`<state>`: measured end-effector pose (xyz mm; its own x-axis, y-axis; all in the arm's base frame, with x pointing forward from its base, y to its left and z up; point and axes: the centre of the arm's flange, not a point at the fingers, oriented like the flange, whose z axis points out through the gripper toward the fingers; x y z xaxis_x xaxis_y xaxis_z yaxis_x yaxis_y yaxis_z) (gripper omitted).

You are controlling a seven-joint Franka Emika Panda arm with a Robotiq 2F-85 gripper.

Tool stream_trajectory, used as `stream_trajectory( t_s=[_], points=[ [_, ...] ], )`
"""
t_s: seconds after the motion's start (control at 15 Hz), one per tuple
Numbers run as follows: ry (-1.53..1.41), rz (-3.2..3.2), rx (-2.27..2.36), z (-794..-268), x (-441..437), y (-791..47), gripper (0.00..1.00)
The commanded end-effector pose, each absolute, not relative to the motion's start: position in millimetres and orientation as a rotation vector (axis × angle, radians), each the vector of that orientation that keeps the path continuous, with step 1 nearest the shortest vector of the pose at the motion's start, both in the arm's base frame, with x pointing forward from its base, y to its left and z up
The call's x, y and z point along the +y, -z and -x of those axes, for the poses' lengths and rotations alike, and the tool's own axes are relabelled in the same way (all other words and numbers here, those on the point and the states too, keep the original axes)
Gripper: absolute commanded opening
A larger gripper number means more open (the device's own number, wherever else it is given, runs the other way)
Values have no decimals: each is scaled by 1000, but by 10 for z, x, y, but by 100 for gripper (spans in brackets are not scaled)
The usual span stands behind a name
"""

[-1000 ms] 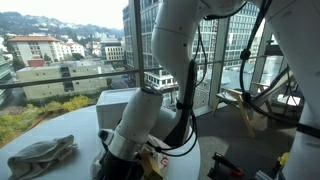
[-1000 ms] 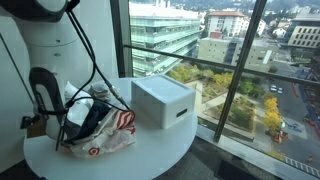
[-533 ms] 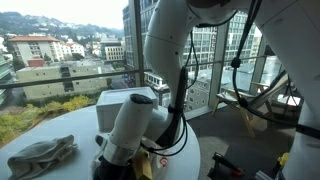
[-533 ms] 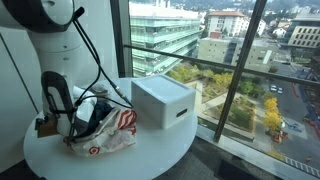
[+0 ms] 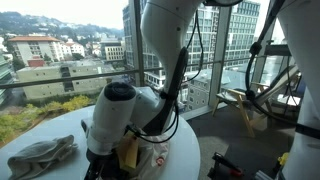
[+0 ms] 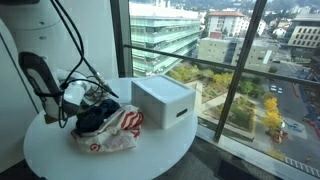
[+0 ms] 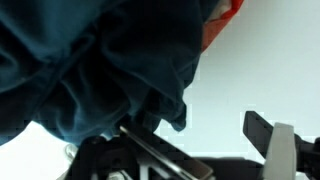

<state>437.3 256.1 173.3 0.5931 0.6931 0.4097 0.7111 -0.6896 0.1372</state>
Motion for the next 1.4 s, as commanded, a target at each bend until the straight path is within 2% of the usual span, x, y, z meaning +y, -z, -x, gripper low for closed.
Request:
stream_trajectory(
  t_s=[0.0,0.4,0.47,0.53,1.07,1.13,1.33],
  points=[
    [694,2899,-1160,-4192,2503,-1876,100],
    [809,2995,-1308,-4163,2458,-1850,100],
    [830,3016,-1359,-4177,2443,-1841,75],
    [856,3036,-1380,-4189,2432,-1839,74],
    [992,3093,-1426,-4160,2382,-1964,11],
    [1019,3103,-1419,-4134,2377,-2023,5],
    [1071,3211,-1364,-4013,2295,-2260,0]
  ],
)
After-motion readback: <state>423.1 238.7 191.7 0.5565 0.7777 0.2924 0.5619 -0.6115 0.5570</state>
